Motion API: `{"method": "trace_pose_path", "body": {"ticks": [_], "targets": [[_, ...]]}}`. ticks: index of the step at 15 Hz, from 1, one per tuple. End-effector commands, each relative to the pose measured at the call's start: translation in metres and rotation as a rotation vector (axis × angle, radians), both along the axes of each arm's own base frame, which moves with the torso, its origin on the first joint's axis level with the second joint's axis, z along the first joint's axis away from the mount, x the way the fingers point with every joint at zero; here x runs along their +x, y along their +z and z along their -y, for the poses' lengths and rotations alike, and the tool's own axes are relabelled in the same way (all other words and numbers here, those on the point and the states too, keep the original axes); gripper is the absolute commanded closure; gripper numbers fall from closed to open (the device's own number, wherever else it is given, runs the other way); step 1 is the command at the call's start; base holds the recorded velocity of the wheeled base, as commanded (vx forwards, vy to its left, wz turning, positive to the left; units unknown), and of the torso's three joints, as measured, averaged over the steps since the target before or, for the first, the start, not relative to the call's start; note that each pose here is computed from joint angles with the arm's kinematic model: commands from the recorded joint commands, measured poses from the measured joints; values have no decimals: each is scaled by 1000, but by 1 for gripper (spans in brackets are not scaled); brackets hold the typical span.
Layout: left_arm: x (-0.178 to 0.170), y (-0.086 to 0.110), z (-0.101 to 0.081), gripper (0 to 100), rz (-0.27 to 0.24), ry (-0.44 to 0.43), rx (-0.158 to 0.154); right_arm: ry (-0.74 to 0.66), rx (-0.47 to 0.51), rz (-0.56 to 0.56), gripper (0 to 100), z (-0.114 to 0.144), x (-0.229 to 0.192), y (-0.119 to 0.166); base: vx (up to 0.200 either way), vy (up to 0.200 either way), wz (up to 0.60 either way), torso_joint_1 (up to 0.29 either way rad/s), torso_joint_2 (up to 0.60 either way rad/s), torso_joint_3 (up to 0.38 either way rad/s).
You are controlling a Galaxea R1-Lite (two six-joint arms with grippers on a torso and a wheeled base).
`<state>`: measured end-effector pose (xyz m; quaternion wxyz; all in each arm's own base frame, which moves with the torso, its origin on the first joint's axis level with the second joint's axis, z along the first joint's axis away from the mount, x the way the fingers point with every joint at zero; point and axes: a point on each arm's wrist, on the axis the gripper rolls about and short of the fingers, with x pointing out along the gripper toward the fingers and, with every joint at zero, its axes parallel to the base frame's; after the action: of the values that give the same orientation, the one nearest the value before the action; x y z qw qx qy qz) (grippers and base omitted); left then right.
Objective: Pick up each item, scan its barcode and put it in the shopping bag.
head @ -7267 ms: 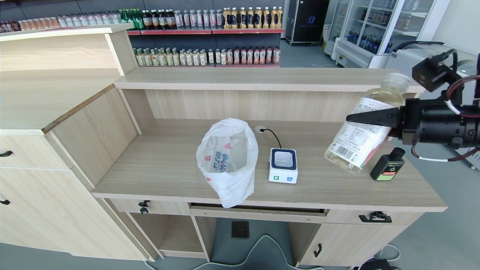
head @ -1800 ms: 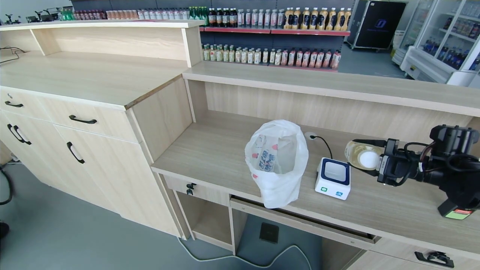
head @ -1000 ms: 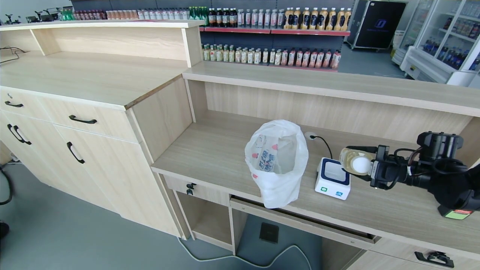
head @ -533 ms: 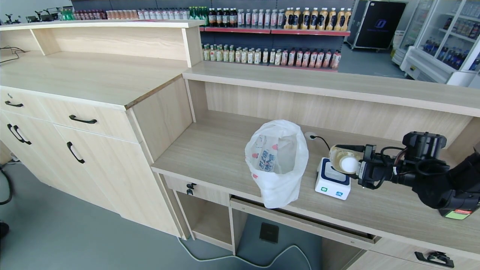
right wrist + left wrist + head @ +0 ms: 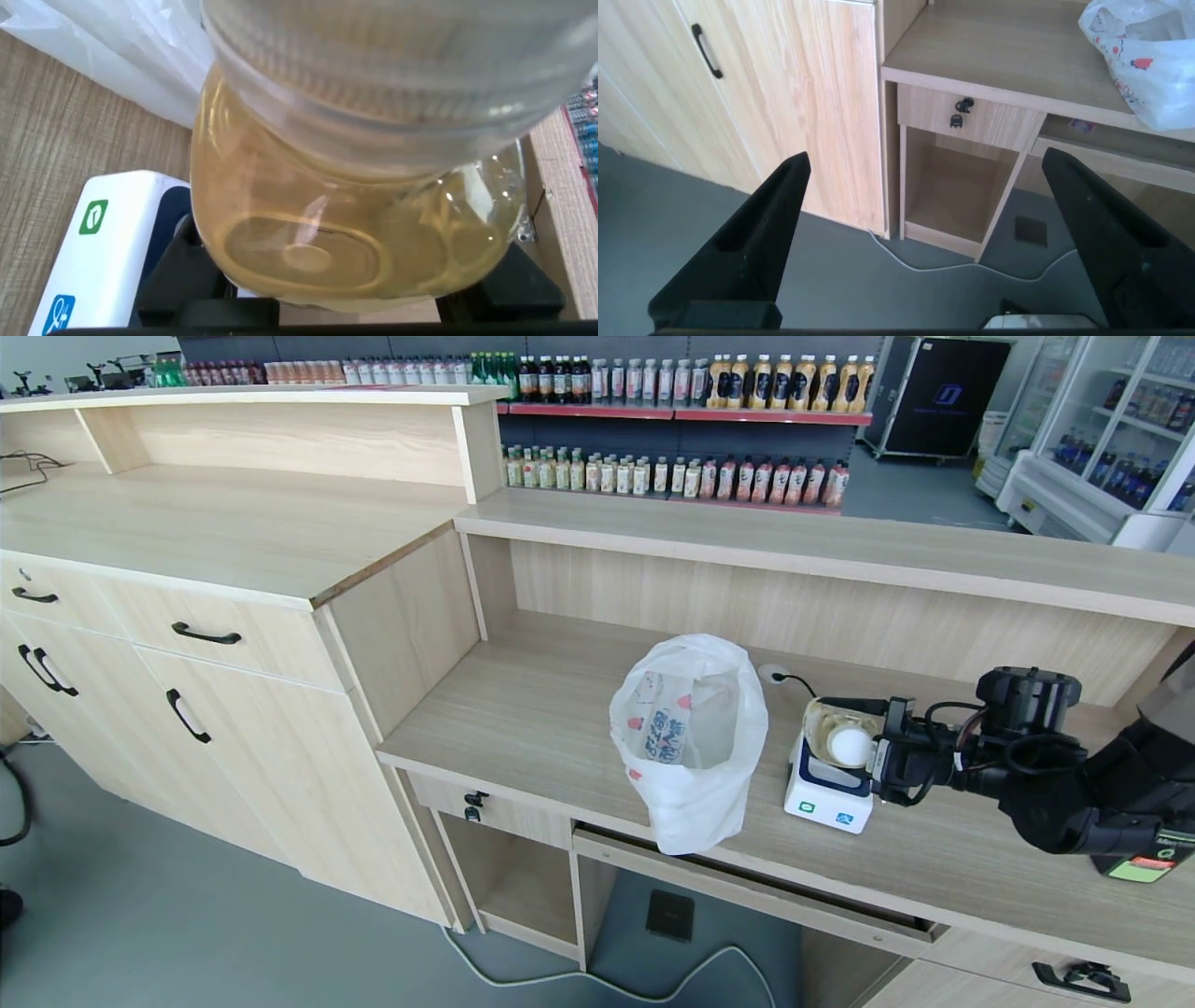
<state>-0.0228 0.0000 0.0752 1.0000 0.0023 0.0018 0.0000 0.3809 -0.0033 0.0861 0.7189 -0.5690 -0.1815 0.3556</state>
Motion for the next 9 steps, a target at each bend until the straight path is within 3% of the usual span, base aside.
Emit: {"method": "trace_pose_path", "body": {"ticks": [1,9], "targets": [[0,0,0,0,1,0,0,3,-1,-2,100,-1,1,-4,0,0,0,0,0,0],[0,0,0,0,1,0,0,4,1,-12,100,-1,3,-9,0,0,0,0,0,0]]}}
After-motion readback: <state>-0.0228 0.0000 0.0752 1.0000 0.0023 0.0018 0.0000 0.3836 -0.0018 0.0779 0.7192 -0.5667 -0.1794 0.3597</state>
